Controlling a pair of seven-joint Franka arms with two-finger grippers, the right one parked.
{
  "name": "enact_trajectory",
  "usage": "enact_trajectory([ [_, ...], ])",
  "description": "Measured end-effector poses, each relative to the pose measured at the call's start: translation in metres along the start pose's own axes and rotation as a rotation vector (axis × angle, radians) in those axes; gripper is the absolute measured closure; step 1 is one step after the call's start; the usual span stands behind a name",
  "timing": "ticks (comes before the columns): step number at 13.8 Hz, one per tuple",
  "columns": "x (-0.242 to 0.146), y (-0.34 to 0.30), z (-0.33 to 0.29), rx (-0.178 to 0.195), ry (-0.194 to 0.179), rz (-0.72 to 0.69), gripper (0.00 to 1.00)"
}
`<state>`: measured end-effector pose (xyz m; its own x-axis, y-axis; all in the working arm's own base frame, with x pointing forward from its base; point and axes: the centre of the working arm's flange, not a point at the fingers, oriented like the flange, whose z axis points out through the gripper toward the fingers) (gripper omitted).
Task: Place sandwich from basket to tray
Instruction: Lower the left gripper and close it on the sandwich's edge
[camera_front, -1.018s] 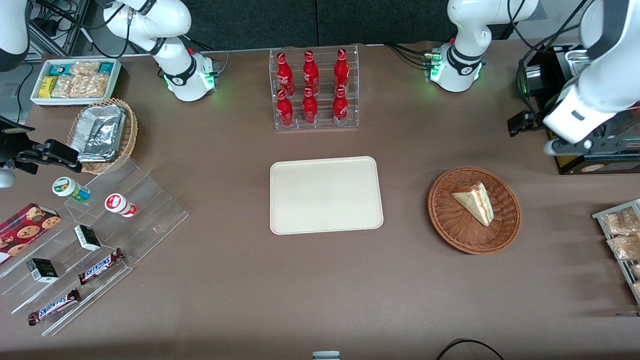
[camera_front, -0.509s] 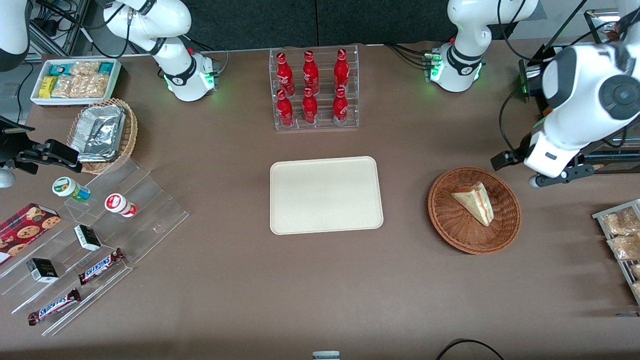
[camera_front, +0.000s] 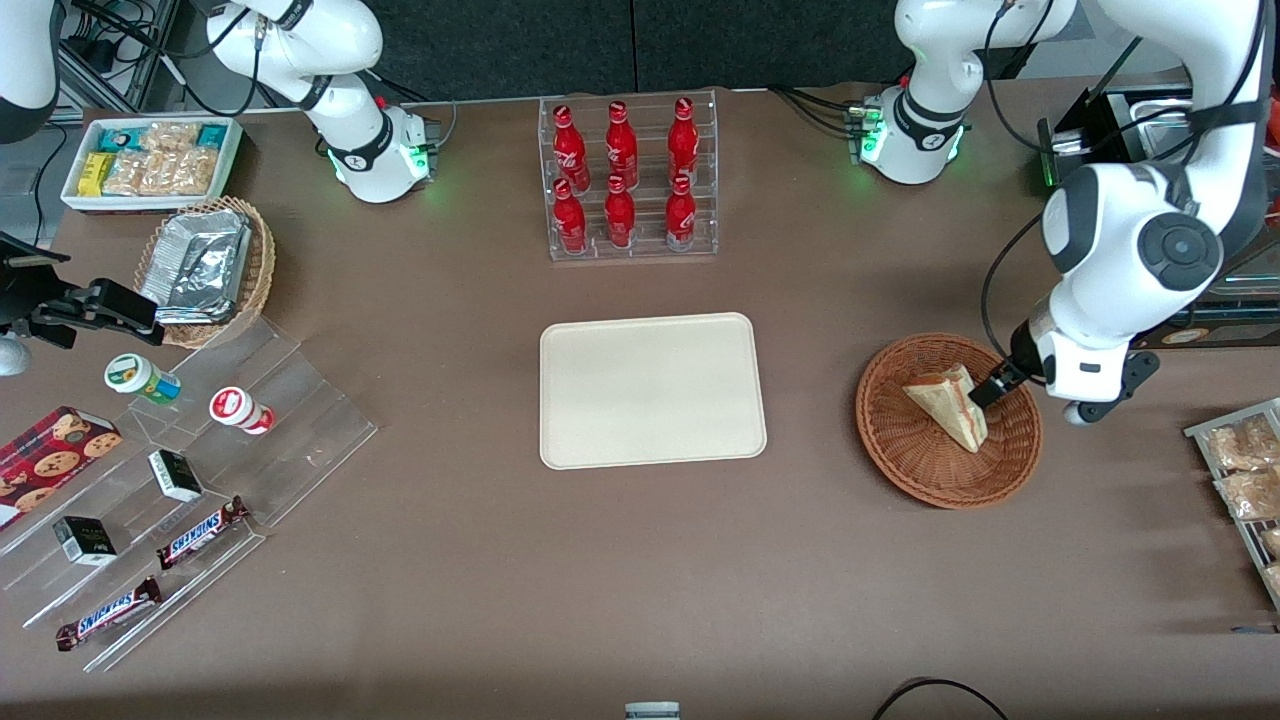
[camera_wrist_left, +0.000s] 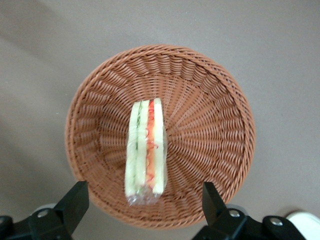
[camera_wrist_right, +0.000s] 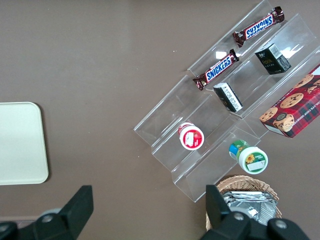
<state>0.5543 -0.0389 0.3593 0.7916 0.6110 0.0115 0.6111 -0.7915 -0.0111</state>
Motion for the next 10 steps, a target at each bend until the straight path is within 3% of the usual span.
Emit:
enact_trajectory([
  [5,-0.008,-0.003,0.056,0.036,-0.054,-0.007,0.00],
  [10,-0.011,-0.003,0.091,0.032,-0.063,-0.028,0.00],
])
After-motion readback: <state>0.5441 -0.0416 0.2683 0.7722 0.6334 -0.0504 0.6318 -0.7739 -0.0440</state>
